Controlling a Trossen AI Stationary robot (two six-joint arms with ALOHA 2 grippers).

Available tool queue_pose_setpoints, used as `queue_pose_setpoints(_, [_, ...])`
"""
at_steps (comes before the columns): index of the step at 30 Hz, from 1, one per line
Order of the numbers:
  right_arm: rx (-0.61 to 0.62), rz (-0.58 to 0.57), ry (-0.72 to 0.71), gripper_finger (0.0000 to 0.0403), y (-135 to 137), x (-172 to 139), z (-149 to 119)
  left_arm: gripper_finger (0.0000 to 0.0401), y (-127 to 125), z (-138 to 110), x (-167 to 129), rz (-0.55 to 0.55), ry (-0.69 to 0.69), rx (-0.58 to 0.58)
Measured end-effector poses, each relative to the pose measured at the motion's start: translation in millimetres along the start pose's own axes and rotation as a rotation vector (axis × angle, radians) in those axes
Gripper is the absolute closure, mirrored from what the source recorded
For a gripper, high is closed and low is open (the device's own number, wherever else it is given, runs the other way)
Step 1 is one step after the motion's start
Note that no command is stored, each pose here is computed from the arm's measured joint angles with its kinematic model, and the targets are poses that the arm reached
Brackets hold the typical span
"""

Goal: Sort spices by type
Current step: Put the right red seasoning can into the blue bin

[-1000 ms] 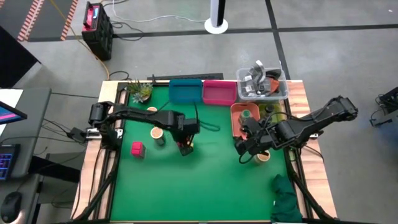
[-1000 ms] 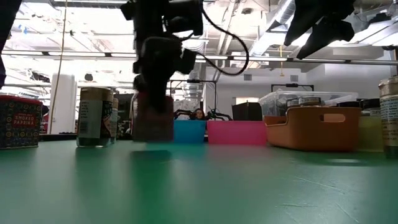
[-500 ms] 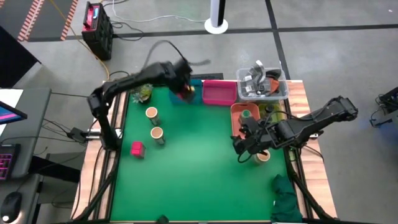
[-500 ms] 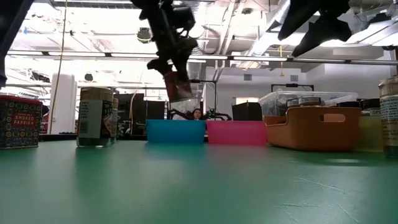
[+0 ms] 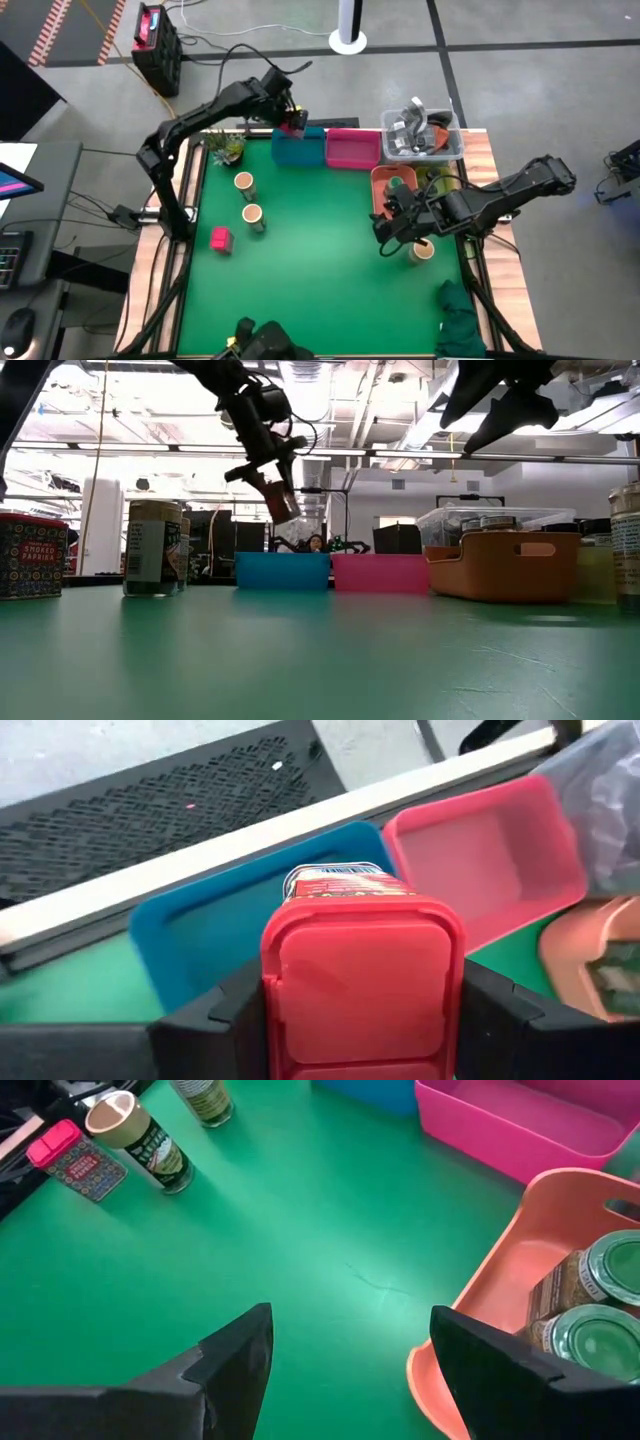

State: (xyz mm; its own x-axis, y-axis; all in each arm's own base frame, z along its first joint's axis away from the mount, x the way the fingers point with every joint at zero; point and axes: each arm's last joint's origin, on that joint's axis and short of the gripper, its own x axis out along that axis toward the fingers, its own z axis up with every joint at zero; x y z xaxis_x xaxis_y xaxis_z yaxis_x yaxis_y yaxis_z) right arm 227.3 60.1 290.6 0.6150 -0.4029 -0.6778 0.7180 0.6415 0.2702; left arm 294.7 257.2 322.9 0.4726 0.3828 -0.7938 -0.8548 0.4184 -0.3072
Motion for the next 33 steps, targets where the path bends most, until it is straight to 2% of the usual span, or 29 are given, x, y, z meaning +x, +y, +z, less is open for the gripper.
queue_pose_setpoints(5, [0.004,0.006,-0.005,0.0107,1,0,0,0.0188,-1,-8,28,0.043,0.076,-0.039])
queue_pose_setpoints(9, [0.015,0.018,-0.020,0.0107,2,0,1,0.0188,3,-13,49,0.146,0.096,-0.038])
queue_pose_setpoints(17, [0.025,0.031,-0.030,0.0107,4,0,2,0.0187,11,-13,49,0.321,0.036,-0.058])
queue_pose_setpoints(26, [0.027,0.022,-0.053,0.0107,4,-1,3,0.0187,11,-12,49,0.312,0.021,-0.151])
queue_pose_setpoints(30, [0.027,0.018,-0.062,0.0107,4,-1,3,0.0187,11,-17,56,0.300,0.072,-0.193])
queue_pose_setpoints(33, [0.028,0.013,-0.072,0.0107,4,-1,3,0.0187,7,-25,64,0.308,0.121,-0.176])
